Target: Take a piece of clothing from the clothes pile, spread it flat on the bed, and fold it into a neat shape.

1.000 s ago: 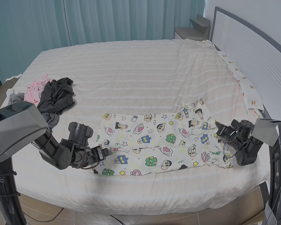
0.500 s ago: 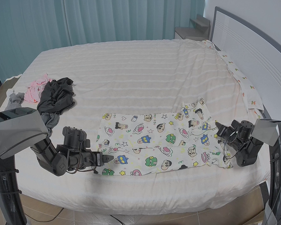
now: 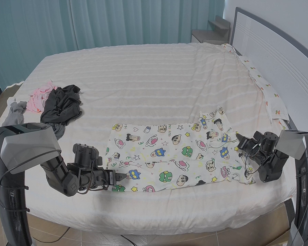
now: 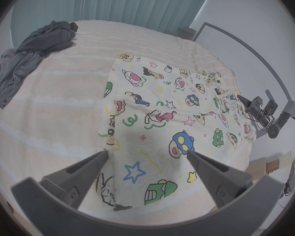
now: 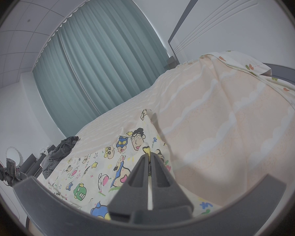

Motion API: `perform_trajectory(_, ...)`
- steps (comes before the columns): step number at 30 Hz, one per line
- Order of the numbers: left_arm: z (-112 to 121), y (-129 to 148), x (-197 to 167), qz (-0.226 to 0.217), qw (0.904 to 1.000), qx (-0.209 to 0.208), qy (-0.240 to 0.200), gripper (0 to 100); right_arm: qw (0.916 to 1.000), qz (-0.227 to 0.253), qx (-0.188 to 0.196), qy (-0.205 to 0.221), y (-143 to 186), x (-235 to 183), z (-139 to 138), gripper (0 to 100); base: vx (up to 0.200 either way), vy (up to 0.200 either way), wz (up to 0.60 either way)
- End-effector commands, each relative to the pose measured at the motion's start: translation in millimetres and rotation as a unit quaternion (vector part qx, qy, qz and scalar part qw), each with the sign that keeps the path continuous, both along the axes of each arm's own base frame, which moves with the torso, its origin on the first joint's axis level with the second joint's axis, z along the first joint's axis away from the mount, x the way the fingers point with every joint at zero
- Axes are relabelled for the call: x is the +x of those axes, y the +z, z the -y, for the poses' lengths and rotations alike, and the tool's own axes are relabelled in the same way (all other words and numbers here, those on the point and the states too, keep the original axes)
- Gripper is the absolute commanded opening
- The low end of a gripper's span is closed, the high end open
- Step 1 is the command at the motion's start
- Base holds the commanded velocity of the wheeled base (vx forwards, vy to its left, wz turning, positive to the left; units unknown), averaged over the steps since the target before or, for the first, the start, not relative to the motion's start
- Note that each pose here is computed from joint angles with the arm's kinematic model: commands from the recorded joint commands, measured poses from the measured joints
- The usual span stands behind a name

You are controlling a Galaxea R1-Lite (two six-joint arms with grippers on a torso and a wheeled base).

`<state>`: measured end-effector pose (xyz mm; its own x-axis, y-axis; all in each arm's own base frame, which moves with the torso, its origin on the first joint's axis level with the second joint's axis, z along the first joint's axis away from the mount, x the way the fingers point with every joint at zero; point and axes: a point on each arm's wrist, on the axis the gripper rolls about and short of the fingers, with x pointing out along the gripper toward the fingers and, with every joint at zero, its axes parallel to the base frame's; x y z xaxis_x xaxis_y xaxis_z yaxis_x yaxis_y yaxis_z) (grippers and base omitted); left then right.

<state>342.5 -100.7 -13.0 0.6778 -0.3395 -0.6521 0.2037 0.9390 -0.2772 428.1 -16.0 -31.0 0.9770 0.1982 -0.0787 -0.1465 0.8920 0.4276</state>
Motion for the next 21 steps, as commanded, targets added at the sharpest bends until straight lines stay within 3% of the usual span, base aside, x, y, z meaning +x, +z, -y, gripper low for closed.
perform_trajectory(1, 0, -5, -1, -0.007, 1.0, 0.002, 0.0, 0, 1.0, 0.002, 0.0, 0.0, 1, 0, 0, 0, 0.0, 0.0, 0.0)
perform_trajectory(21, -14, 0, -20, -0.024, 0.9996, 0.009, 0.015, 0, 1.0, 0.002, 0.0, 0.001, 1, 1, 0, 0, 0.0, 0.0, 0.0)
